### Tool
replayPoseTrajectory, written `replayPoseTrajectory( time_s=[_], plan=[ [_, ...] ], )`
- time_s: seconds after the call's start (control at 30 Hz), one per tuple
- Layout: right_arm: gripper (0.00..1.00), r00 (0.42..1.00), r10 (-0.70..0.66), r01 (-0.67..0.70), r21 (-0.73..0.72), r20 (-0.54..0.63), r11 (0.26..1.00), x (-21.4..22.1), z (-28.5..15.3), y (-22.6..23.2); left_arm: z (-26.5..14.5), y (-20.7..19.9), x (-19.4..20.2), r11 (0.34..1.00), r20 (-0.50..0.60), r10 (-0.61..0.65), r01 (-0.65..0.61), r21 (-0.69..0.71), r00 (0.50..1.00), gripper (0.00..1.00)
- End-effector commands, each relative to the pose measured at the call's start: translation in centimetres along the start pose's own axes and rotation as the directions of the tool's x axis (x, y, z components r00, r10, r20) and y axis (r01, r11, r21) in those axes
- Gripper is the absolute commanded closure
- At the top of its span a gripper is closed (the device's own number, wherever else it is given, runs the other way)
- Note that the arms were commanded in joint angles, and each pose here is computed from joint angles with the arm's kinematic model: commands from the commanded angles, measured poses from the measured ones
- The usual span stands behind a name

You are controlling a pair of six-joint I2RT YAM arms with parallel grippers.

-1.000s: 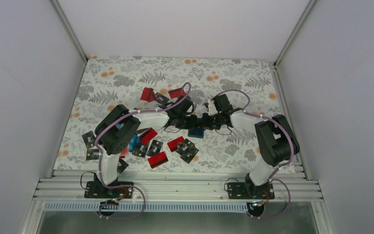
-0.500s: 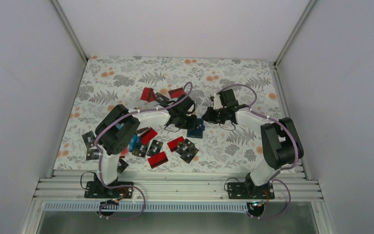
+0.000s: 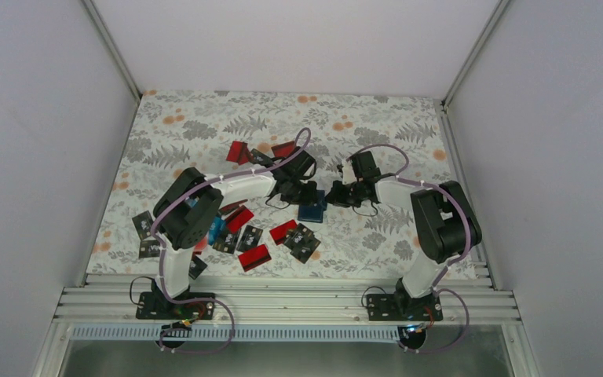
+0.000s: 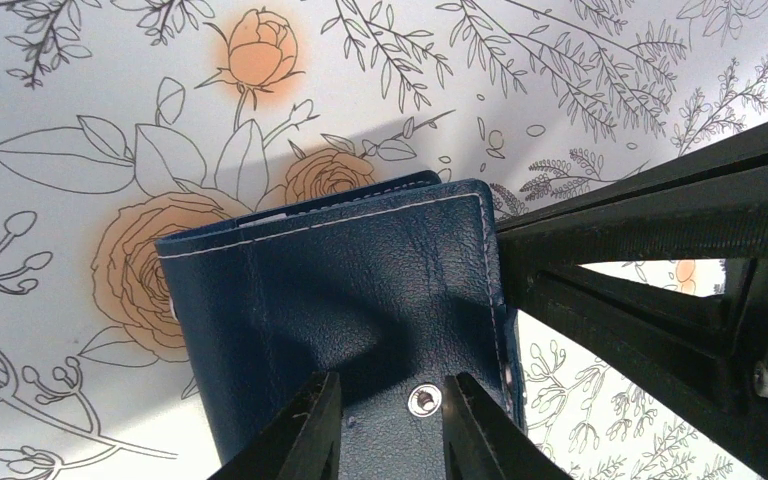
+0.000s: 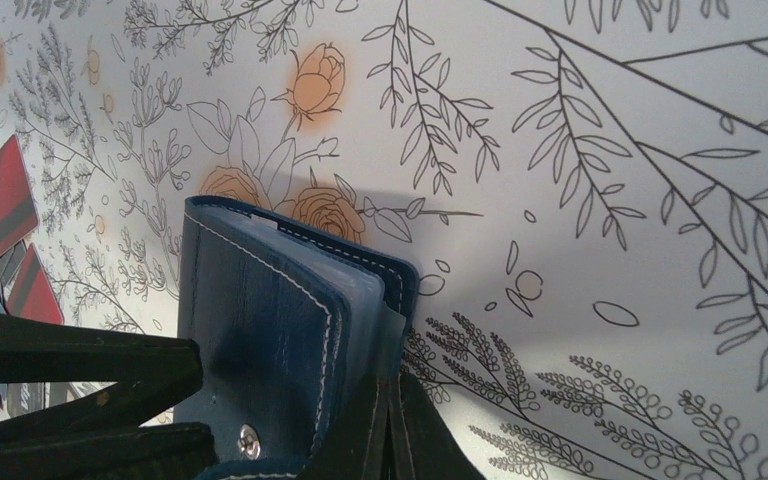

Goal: Put the credit cards into the card holder

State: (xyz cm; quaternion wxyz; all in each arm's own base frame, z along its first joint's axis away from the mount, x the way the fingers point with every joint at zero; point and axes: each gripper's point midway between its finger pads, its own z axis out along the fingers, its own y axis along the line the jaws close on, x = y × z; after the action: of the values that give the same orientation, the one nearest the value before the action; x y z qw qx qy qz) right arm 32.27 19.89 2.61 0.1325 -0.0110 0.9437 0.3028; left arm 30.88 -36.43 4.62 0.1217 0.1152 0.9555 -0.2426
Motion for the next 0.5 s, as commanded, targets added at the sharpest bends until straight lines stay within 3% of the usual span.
replayPoseTrajectory(
  time_s=[0.0, 0.23, 0.47],
  plan=[
    [0.96, 1.000, -0.017, 0.017, -0.011, 0.006, 1.000, -0.1, 0.3, -0.1, -1.4, -0.7, -0.9, 1.000, 0.026, 0.008, -0.008, -0.007, 1.000, 0.71],
    [0.96, 0.999, -0.020, 0.020, 0.010, 0.030, 1.000, -0.4, -0.4, -0.1, -1.9, -1.6, -1.6, 0.999, 0.040, 0.034, -0.035, 0.021, 0.999, 0.67],
    [0.96, 0.990, -0.051, 0.053, -0.013, 0.133, 0.998, -2.0, -3.6, 1.9, 0.2, 0.8, -0.2, 0.998, -0.012, 0.025, -0.026, -0.064, 1.000, 0.89]
  ],
)
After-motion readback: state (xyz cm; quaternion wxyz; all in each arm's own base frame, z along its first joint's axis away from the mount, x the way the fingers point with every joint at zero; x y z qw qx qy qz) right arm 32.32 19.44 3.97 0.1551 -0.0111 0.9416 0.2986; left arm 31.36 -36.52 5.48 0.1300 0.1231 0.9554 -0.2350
